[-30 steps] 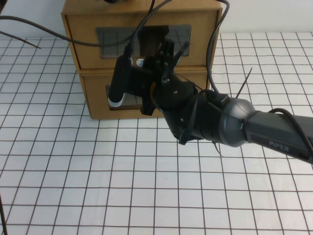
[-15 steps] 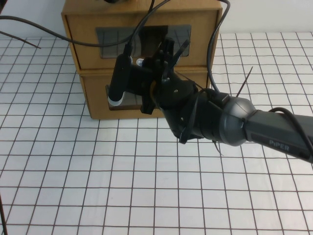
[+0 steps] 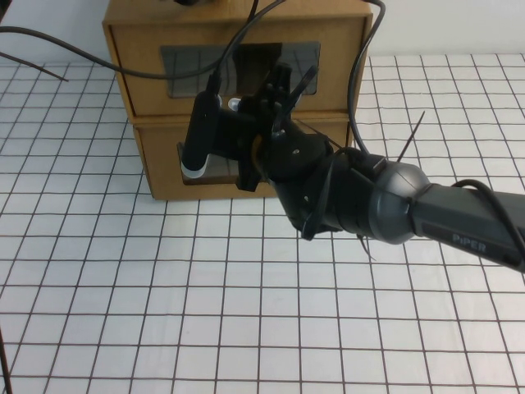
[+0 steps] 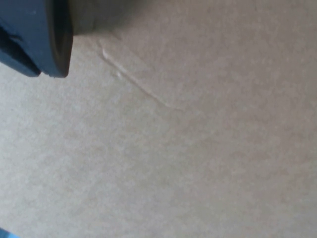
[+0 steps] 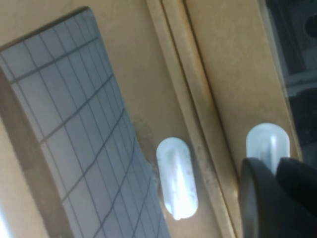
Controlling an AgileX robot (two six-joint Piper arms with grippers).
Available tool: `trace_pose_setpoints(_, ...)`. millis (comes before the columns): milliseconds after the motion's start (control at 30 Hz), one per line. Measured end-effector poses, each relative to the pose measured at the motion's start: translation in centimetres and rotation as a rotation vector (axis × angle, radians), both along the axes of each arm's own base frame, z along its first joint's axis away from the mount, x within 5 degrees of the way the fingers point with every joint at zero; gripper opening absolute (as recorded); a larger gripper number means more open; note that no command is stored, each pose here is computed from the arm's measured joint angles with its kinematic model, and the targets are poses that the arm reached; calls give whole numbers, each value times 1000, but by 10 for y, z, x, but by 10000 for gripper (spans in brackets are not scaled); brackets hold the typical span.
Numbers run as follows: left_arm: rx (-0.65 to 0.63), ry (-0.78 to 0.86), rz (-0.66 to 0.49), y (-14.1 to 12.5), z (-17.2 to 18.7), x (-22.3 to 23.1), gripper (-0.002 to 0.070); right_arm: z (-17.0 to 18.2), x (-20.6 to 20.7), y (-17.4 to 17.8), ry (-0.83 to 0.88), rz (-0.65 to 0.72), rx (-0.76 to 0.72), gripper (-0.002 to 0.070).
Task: Open the shoe box
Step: 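Pull the top drawer of the cardboard box fully open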
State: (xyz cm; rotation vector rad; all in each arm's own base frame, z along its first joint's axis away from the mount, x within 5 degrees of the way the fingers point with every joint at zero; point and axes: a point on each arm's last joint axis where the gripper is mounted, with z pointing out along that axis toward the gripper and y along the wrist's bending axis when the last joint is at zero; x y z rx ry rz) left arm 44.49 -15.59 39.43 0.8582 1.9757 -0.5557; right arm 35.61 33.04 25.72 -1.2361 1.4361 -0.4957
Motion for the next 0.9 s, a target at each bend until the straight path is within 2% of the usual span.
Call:
trace_pose_setpoints(233, 5, 2, -1, 0, 0, 0, -2, -3, 3, 2, -18, 11, -45, 60)
trace_pose_setpoints(600, 12, 5, -7, 0, 1, -1, -2, -1, 7, 6, -29, -1, -36, 70)
trace_pose_setpoints(767, 12, 6, -8, 0, 1, -2, -2, -1, 7, 6, -31, -3, -35, 21)
trace_pose_setpoints(900, 12, 6, -8, 0, 1, -2, -2, -1, 7, 6, -34, -5, -40, 14)
